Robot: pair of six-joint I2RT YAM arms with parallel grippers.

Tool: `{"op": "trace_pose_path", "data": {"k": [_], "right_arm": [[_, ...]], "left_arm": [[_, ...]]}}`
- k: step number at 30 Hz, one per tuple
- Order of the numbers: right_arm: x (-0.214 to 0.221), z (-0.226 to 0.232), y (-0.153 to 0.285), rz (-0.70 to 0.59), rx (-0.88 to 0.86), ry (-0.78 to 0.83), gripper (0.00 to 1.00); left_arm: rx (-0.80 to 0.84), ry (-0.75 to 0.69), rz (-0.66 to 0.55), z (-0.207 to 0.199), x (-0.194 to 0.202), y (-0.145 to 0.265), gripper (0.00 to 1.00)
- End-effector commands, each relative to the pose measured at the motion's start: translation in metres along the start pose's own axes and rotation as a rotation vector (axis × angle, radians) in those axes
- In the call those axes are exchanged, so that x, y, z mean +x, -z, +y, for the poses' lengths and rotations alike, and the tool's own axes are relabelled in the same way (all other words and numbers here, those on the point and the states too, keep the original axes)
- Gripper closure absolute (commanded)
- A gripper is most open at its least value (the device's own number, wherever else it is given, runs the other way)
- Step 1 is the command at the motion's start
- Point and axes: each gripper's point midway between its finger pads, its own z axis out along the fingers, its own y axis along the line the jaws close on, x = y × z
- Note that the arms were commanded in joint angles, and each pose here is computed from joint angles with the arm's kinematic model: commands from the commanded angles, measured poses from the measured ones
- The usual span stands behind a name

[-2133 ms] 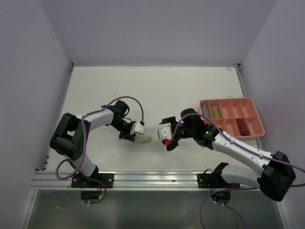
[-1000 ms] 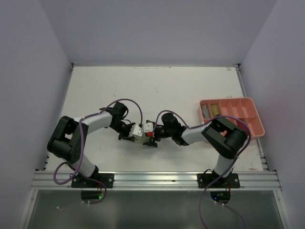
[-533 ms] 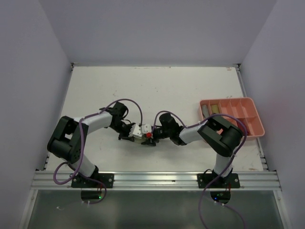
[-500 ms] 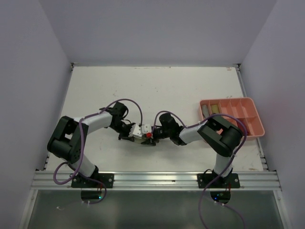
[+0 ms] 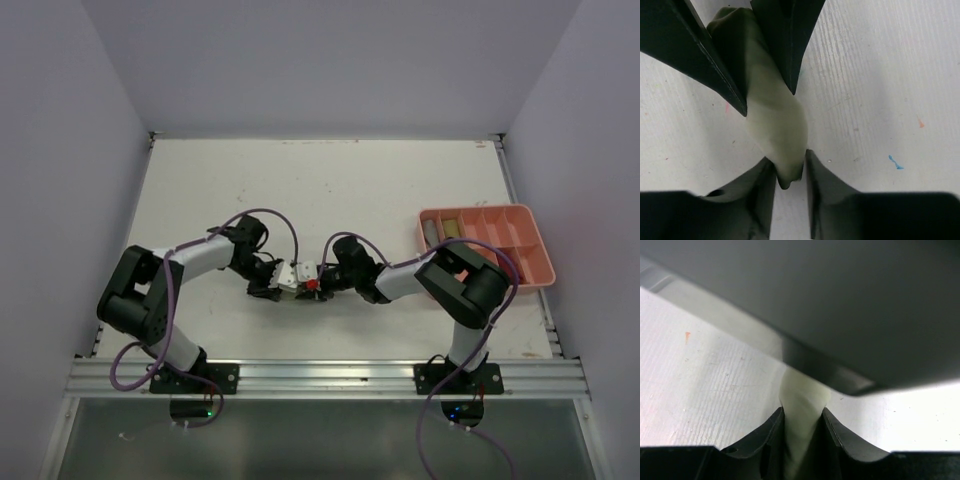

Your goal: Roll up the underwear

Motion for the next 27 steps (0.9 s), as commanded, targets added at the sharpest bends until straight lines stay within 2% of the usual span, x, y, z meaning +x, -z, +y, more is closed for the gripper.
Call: {"op": "trace_pose_path", "data": {"k": [1,2,5,7,8,9,14,17,21,23,27], "right_arm": [[0.014,0.008,0.005,0.073,-0.004,-0.027,1.0],[0.012,0.007,0.007,0.072,0.001,-0.027,1.0],[0.004,0.008,0.014,0.07,0.013,-0.039,1.0],[-0.001,0.008,0.019,0.075,0.025,-0.058,1.0],[-0.002,0.009,0.02,0.075,0.023,-0.063,1.0],[-0.004,0.008,0.022,0.078,0.031,-0.082,1.0],[-0.006,0.009,0.03,0.096,0.049,-0.09,1.0],[-0.003,0.009,0.034,0.11,0.061,-0.087,1.0],[-0.018,-0.002,0.041,0.097,0.103,-0.116,1.0],[-0.032,-0.021,0.046,0.081,0.154,-0.138,1.0],[-0.052,-0.058,0.069,0.072,0.246,-0.286,1.0]], "left_arm": [[0.023,0.074,0.042,-0.018,0.009,0.001,0.63],[0.007,0.078,0.033,-0.015,0.007,0.004,0.51],[-0.071,0.105,0.002,0.0,-0.002,0.018,0.25],[-0.111,0.125,-0.011,0.009,-0.007,0.029,0.18],[-0.135,0.147,-0.019,0.013,-0.006,0.035,0.12],[-0.165,0.166,-0.03,0.017,-0.009,0.043,0.01],[-0.313,0.268,-0.06,0.033,0.0,0.083,0.0],[-0.369,0.303,-0.055,0.031,0.009,0.094,0.0],[-0.453,0.326,-0.072,0.031,0.005,0.11,0.0],[-0.483,0.344,-0.088,0.033,0.002,0.116,0.0],[-0.563,0.412,-0.134,0.045,-0.008,0.13,0.0]]}}
